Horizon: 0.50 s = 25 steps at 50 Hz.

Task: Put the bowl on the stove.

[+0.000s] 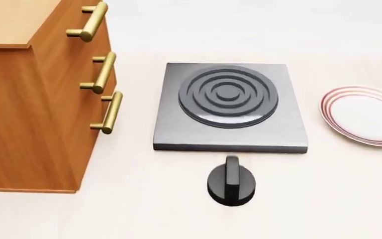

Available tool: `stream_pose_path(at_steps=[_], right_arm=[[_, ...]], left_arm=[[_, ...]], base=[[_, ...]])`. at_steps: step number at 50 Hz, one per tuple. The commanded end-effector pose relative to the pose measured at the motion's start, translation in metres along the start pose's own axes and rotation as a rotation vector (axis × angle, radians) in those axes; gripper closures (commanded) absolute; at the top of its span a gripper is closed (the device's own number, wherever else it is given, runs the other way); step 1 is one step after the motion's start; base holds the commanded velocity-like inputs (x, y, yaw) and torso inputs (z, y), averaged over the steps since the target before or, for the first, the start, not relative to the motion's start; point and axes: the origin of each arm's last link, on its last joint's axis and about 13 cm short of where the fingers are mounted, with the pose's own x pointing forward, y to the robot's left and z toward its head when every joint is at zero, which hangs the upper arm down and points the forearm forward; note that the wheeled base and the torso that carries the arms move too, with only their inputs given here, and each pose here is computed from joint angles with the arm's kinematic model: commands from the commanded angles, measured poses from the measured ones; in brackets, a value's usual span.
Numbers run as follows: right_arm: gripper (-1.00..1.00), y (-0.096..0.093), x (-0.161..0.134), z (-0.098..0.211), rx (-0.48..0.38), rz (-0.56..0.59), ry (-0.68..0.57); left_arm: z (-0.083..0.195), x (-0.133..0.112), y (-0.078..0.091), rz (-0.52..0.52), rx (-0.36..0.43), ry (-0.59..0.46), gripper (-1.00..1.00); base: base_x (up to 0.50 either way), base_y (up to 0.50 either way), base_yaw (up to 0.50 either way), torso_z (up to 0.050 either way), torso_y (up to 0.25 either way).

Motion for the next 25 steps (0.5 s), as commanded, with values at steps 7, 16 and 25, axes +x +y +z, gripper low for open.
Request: stream_pose_path(at_steps=[7,16,25], right_arm=[[-1.0,-0.0031,-0.0026,-0.0034,0.003,-0.007,-0.008],[-1.0,-0.0019,-0.0037,-0.0015,0.003,-0.007,-0.007],[-1.0,-0.0001,-0.0039,-0.0022,0.004,0.008,-0.002]], left_arm=[[-0.0007,0.0014,0.0018,-0.001,0.018,-0.042,-1.0],[-0.0011,0.0013,0.0017,-0.002,0.018,-0.04,-1.0],[-0.0014,0.0012,0.0017,-0.002,0.018,-0.038,-1.0]], base=[[0.5,-0.03,0.0,0.0,0.0],[0.5,-0.03,0.0,0.0,0.001],[0.5,-0.03,0.0,0.0,0.001]])
